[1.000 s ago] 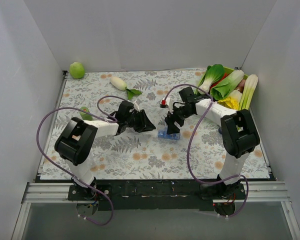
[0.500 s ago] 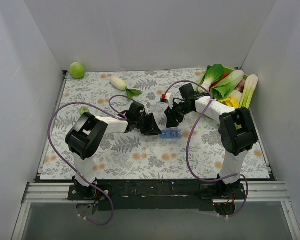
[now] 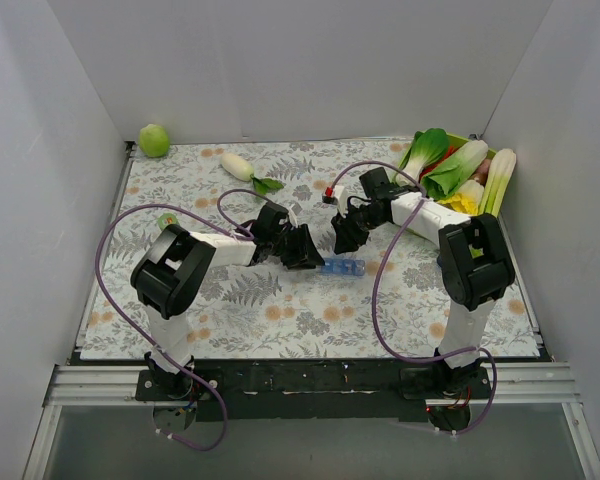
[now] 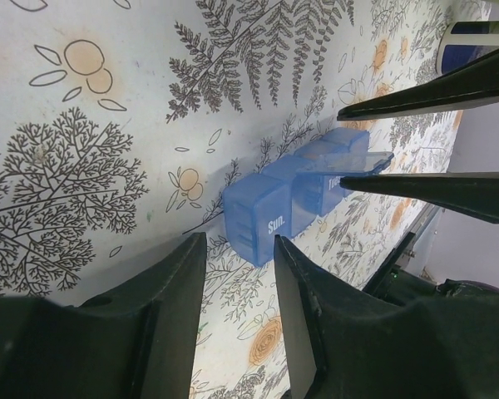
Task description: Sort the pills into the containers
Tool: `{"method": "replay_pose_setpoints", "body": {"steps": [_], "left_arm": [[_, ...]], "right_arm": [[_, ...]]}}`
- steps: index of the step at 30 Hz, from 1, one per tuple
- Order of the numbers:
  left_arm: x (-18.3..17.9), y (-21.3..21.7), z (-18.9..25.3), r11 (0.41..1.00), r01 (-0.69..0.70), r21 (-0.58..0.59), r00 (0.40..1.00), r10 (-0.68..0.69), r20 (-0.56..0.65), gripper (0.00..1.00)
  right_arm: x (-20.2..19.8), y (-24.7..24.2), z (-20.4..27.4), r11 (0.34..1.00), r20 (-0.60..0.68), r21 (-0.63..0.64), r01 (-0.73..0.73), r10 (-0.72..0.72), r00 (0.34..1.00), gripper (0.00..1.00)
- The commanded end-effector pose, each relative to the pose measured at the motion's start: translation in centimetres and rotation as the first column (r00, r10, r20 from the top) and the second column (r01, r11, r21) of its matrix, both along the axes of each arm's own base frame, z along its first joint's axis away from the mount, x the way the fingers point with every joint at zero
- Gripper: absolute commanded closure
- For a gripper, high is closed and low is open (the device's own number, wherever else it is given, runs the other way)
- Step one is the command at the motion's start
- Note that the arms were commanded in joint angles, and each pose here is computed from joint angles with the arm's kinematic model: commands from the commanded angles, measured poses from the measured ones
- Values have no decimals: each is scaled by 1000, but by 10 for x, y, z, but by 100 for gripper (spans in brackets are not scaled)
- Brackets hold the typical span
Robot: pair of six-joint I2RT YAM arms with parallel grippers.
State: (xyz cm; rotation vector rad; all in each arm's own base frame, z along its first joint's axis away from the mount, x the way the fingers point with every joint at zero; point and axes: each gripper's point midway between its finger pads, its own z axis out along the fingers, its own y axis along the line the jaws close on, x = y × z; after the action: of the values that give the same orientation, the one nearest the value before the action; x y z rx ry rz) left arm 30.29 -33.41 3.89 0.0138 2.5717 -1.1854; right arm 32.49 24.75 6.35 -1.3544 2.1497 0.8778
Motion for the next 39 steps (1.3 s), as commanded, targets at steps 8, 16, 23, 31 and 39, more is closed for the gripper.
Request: {"method": "replay_pose_setpoints", "body": {"steps": [8, 16, 23, 31, 39], "left_arm": [[-3, -1, -9, 998, 11, 64, 1000, -9, -19, 63], [-6, 11, -27, 988, -32, 149, 996, 43, -76, 64], [-6, 13, -32, 985, -37, 169, 994, 54, -95, 64], [-5, 12, -35, 984, -34, 173, 993, 53, -106, 64], [-4, 11, -34, 984, -35, 173, 993, 54, -107, 64]], "right_arm": [[11, 2, -1, 999, -3, 3, 33, -33, 999, 62], [17, -2, 1, 998, -12, 3, 62, -62, 998, 55], [27, -6, 7, 995, -25, 26, 101, -101, 995, 52], [32, -9, 6, 991, -43, 28, 134, -133, 990, 53], [36, -16, -6, 988, -49, -29, 152, -153, 987, 55]]}}
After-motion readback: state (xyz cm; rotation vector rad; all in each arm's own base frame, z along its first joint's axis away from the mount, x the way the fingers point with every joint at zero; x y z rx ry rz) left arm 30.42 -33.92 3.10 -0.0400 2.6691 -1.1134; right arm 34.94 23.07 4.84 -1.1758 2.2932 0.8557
